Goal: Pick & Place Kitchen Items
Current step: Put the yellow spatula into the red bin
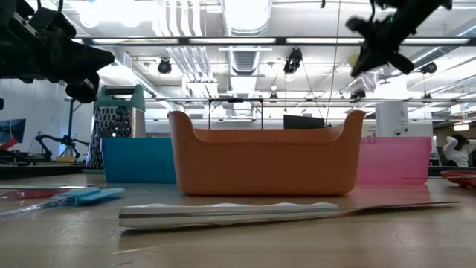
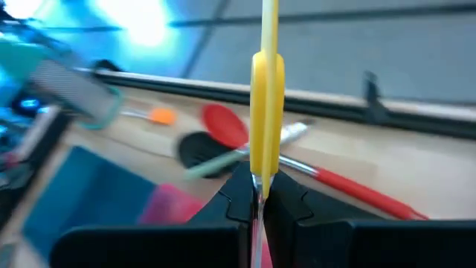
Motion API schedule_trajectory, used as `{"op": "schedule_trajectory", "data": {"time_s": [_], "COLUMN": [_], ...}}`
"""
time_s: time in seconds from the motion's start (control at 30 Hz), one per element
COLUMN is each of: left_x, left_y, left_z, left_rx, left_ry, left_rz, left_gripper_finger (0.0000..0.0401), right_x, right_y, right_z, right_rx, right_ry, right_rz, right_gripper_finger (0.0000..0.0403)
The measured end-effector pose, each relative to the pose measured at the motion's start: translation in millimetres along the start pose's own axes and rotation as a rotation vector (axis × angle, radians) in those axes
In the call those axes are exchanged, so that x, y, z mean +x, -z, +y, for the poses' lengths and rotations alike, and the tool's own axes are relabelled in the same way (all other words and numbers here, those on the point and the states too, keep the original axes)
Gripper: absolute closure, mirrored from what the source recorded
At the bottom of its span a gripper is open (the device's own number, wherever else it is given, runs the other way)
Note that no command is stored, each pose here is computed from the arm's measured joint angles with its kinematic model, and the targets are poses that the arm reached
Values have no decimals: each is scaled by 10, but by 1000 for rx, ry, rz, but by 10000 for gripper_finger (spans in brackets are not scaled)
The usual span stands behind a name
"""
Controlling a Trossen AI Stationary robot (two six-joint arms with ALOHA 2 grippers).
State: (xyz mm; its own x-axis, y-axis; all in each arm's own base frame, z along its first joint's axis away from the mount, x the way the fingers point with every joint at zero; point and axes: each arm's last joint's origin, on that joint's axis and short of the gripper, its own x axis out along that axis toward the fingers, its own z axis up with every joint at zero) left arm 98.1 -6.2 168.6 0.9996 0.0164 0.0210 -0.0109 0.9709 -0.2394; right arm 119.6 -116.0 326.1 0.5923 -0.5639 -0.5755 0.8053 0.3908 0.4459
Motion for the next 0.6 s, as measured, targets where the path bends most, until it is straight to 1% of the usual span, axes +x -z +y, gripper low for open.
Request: {"op": "schedule_trajectory", "data": {"time_s": [0.17,0.33,0.43,0.6], "left_x": [0,0,0,0], "left_y": [1,1,1,1], "left_z": [0,0,0,0], "left_rx": [0,0,0,0], "left_ry": [0,0,0,0], "left_rz": [0,0,0,0], "left_gripper_finger": [376,378,376,378], "right_x": [-99,6,160,487], "right_y": [-100,-140,-127,-30], "right_z": [309,614,766,897], "right_rx": [-117,-273,-342,-410], "right_ry": [-128,-191,-176,-94], "right_rz": [-32,15,76,260], "right_gripper_finger": [394,394,394,394]}}
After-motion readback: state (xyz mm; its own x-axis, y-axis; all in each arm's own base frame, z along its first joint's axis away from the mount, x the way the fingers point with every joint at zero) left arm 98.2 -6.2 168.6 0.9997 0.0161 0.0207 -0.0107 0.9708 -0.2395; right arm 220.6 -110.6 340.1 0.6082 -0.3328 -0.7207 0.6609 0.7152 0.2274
